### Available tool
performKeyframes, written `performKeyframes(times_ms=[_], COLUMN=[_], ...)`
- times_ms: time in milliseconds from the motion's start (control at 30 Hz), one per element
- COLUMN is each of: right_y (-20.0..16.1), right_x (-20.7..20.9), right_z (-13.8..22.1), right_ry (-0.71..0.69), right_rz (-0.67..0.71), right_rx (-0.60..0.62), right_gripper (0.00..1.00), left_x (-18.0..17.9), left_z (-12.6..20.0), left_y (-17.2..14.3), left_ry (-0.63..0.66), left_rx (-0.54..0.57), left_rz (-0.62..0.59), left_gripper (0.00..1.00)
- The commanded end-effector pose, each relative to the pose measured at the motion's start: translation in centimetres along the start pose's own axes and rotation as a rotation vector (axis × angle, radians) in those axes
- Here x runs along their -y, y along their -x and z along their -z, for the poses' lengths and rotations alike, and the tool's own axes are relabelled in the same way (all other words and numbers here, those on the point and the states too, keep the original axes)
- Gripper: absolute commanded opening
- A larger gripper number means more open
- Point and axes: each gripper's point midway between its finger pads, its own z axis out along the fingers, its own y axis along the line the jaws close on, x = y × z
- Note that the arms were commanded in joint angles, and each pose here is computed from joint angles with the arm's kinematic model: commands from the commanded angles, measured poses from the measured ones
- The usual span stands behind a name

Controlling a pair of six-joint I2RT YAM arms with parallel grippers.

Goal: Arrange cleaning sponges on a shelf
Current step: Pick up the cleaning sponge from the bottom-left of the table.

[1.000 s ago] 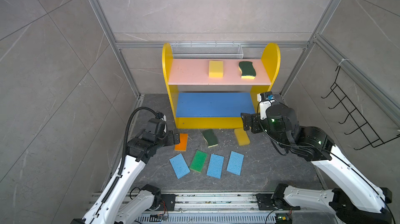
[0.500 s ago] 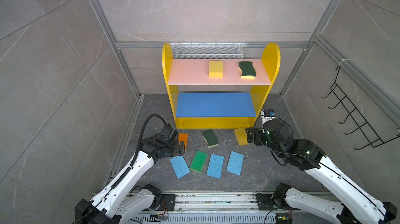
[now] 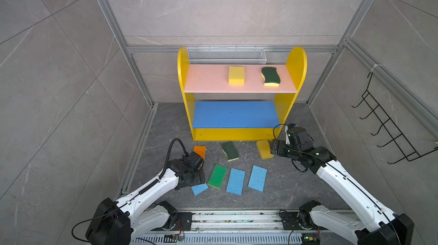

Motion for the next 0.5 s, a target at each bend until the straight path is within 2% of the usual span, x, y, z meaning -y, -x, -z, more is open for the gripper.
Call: performKeyframes(times_ms=[0, 467], right_y=[-0.2, -1.4], right_x=[0.7, 2.6], right_z=[0.4, -0.7], right_ry=[0.012, -0.008], right_rz=[-0.044, -0.081], right_rx=[0.005, -0.042], right_gripper=[1.0, 1.0], left_x=[1.0, 1.2], left_z=[-0.5, -2.8], left_y=[0.7, 1.0], left_ry=[-0.017, 0.064], left_rx=[0.035, 0.014], left_rz=[0.082, 0.111], left_gripper=[1.0, 1.0])
